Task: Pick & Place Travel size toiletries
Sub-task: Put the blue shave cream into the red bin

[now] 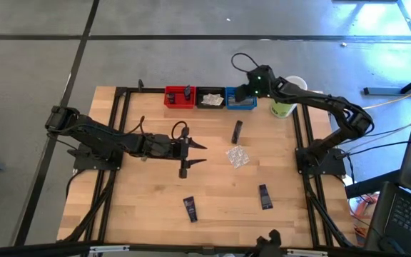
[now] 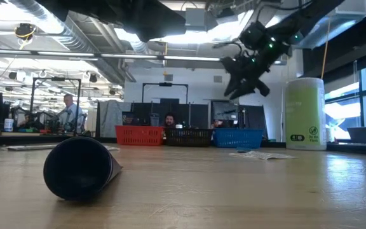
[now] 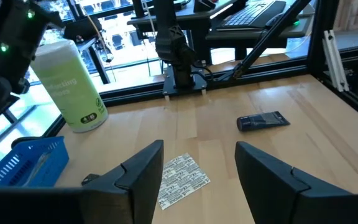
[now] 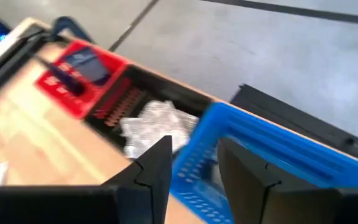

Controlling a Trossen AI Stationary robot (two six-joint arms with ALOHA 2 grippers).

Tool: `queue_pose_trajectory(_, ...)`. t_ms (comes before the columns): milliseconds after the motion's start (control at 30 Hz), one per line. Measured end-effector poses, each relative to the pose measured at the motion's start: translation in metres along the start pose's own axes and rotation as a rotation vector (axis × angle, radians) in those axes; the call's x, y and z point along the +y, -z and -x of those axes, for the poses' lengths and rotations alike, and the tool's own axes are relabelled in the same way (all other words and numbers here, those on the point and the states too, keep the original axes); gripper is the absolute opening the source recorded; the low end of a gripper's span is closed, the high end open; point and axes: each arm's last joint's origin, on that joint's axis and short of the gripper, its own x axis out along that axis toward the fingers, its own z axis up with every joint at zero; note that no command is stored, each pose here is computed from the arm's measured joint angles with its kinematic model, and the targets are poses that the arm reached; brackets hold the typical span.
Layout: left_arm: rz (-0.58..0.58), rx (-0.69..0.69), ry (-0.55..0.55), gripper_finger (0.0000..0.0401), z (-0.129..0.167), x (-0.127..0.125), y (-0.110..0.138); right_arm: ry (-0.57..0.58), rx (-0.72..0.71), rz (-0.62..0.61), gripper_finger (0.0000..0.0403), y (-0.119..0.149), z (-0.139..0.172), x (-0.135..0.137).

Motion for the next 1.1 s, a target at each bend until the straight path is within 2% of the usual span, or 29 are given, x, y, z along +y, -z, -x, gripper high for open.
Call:
queue_pose_trajectory(200,-0.001,0.0,0.002,0.0196,0.0,-0.001,0.0,-0.064,0.046,0.101,0.0086,-0.006,0.012,0.039)
queue_pose_trajectory(433,-0.001,0.0,0.002,0.0196,0.0,-0.001,0.0,-0.049,0.116,0.214,0.0009,0.008,0.032,0.088)
queue_pose_trajectory(667,-0.001,0.0,0.002,0.0196,0.0,-0.001,0.0,-0.055,0.135,0.258,0.0026,0.017,0.052,0.122)
queue_pose_trajectory(800,-0.001,0.0,0.002,0.0196,0.0,-0.001,0.0,-0.07,0.174,0.292,0.0015,0.025,0.064,0.135)
queue_pose_trajectory(933,-0.001,0.0,0.002,0.0196,0.0,-0.001,0.0,-0.078,0.233,0.32,0.0005,0.038,0.08,0.143)
queue_pose_trajectory(1100,0.008,0.0,0.002,0.0196,0.0,-0.001,0.0,-0.011,0.302,0.361,0.001,0.059,0.104,0.148)
